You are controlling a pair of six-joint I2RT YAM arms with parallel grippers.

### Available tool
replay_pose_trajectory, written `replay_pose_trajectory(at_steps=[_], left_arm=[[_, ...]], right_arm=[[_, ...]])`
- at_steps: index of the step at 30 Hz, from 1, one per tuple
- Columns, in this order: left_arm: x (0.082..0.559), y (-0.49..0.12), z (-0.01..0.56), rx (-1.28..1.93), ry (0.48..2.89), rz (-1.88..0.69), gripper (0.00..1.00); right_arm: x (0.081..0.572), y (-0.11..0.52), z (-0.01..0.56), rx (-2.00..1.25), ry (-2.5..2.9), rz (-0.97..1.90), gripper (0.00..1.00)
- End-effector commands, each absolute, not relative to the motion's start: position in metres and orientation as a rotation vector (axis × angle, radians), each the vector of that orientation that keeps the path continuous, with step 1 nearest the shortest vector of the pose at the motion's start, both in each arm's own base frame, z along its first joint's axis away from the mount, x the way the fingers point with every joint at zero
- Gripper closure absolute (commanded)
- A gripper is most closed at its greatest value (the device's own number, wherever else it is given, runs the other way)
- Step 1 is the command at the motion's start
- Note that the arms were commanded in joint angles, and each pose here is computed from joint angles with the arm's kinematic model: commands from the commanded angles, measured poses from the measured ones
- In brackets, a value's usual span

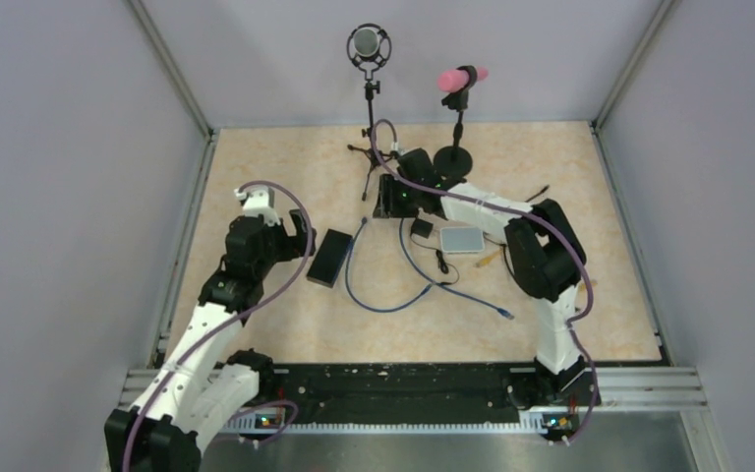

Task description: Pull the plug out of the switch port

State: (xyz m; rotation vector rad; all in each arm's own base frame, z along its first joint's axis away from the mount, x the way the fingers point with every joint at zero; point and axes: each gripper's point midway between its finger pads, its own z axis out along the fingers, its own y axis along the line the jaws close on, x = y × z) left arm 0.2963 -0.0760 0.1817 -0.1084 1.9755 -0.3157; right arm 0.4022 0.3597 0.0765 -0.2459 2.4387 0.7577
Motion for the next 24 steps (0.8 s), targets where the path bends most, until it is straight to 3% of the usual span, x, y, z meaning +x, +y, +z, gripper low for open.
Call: replay_pose_trajectory(at_steps=[1,5,24], left_arm=[[0.304,-0.075,0.192,-0.115,1.958,-0.309,0.01],[0.309,-0.068,0.19,-0.173,1.963,-0.272,0.01],[0.336,-0.037,0.193,-0.388,1.998,-0.28,0.01]], right_arm=[[0.4,0.345,0.167,-0.284,2.24,0.73,0.5],[0.388,0.308,0.2,-0.258,2.153,0.627,0.47],[0.361,0.021,0.211,0.416,2.029,0.178,0.32]])
